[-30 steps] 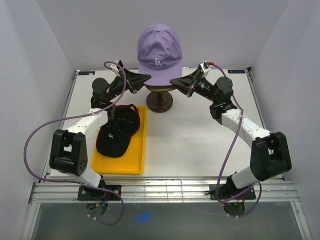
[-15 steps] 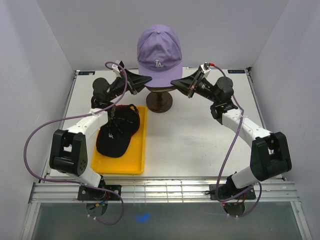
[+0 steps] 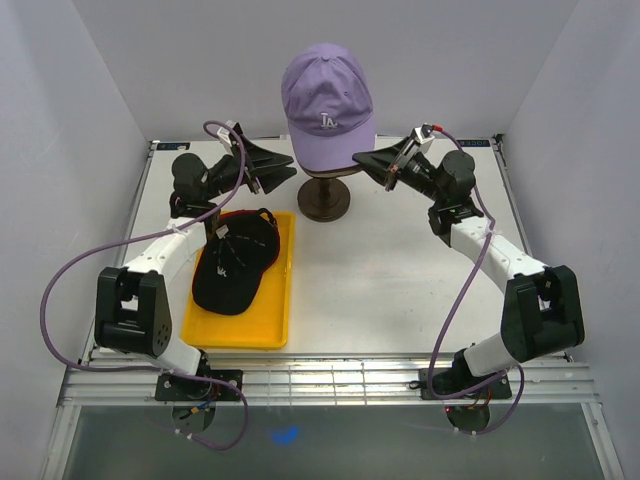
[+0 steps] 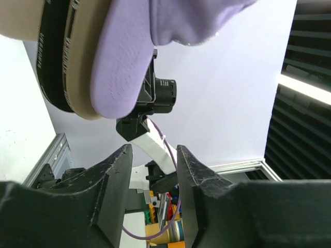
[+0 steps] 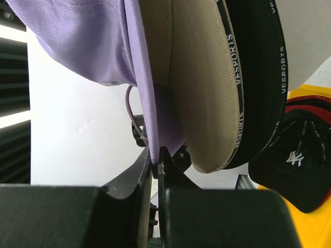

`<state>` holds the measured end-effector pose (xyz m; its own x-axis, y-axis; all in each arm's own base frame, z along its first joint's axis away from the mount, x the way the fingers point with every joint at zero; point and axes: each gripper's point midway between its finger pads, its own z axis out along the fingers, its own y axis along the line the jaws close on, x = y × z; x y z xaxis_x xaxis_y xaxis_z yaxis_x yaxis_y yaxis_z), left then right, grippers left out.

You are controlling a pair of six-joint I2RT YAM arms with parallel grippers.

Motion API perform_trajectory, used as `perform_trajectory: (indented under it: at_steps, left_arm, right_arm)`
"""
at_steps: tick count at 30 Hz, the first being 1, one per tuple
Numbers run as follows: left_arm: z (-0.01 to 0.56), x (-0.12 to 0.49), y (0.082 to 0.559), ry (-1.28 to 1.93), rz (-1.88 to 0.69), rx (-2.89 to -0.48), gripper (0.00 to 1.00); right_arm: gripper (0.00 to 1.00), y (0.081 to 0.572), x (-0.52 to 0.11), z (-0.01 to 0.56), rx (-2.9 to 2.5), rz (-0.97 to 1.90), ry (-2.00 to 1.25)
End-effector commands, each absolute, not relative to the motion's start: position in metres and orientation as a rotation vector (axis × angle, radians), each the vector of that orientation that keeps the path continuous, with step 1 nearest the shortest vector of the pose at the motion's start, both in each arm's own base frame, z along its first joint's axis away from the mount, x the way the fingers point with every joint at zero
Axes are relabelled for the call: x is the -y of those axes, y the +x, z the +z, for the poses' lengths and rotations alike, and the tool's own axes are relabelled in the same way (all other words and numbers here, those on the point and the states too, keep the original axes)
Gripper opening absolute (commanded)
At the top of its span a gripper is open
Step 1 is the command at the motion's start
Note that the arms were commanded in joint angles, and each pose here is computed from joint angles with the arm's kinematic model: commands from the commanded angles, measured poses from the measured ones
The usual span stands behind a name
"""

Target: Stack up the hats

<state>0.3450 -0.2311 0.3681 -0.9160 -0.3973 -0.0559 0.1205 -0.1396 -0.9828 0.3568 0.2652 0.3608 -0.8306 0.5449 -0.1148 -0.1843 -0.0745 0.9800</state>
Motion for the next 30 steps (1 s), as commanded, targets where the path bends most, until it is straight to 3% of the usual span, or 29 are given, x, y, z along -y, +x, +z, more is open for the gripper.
perform_trajectory:
  at_steps: [1,8,13,18,30]
  left_arm:
    - [0.394,0.227,0.327,-0.179,-2.105,-1.741,0.51]
    - [0.392,0.227,0.327,-0.179,-2.101,-1.738,0.54]
    - [0.390,0.226,0.326,-0.189,-2.108,-1.744,0.54]
    - [0.389,0.223,0.325,-0.193,-2.108,-1.741,0.54]
    - [0.392,0.218,0.325,-0.180,-2.101,-1.728,0.54]
  right_arm:
    - [0.08,0.383,-0.248,0.353,-1.716,1.857,0.570]
    - [0.10,0.384,-0.245,0.356,-1.753,1.778,0.583]
    - [0.29,0.385,-0.241,0.354,-1.766,1.733,0.607]
    - [0.41,0.383,-0.240,0.349,-1.781,1.721,0.616]
    - [0.43,0.378,-0.221,0.358,-1.773,1.578,0.591]
